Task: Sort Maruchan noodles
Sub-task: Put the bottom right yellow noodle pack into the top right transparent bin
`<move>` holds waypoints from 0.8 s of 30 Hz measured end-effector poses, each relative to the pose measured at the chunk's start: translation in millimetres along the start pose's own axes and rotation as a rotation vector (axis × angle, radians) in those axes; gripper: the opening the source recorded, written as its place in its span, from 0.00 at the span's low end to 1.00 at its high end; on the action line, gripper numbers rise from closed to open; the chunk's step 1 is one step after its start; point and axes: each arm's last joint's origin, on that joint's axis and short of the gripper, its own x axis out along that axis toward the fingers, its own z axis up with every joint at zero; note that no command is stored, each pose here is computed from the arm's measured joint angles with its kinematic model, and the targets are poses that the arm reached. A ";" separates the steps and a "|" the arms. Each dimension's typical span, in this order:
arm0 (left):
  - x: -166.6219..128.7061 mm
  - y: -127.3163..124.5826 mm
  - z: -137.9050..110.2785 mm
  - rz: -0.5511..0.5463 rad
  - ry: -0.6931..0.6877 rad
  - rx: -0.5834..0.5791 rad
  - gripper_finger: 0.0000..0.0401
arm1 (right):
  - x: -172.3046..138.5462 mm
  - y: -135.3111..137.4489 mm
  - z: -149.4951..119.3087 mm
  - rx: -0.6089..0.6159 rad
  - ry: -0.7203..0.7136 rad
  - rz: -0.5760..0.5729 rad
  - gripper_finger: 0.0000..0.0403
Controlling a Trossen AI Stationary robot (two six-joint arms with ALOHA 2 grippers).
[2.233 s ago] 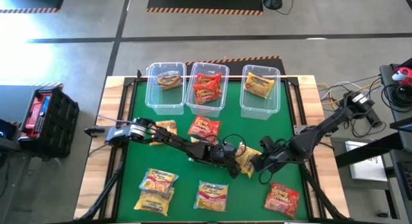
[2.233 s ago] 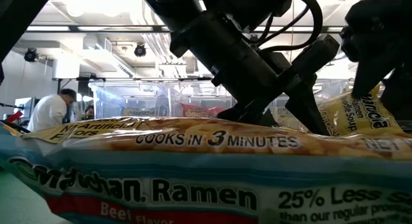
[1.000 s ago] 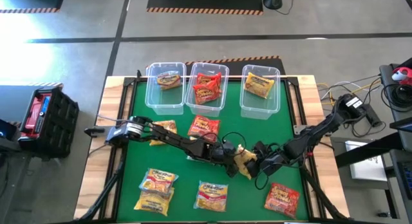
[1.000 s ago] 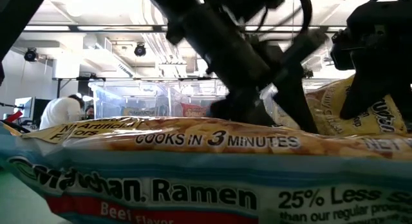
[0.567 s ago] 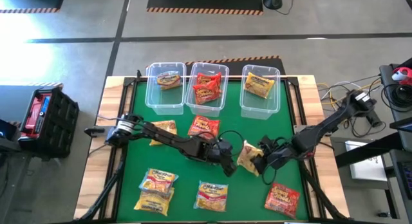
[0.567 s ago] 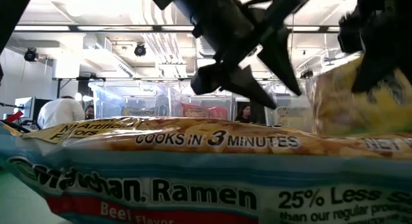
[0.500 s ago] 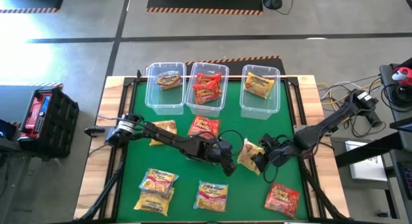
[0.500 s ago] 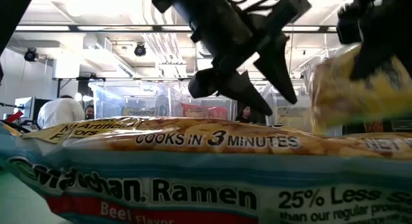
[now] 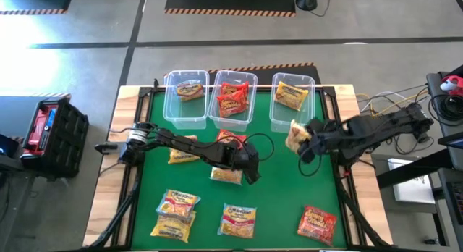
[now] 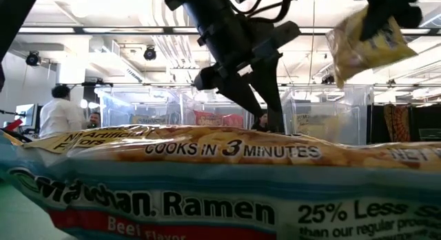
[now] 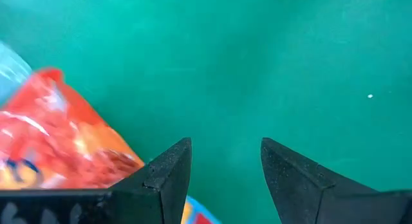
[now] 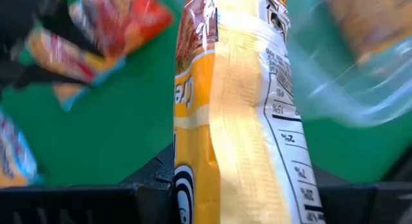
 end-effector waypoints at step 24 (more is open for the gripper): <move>17.1 69.6 47.4 0.006 -0.049 0.023 0.42 | 19.5 -71.0 112.1 -0.359 0.099 -0.504 0.31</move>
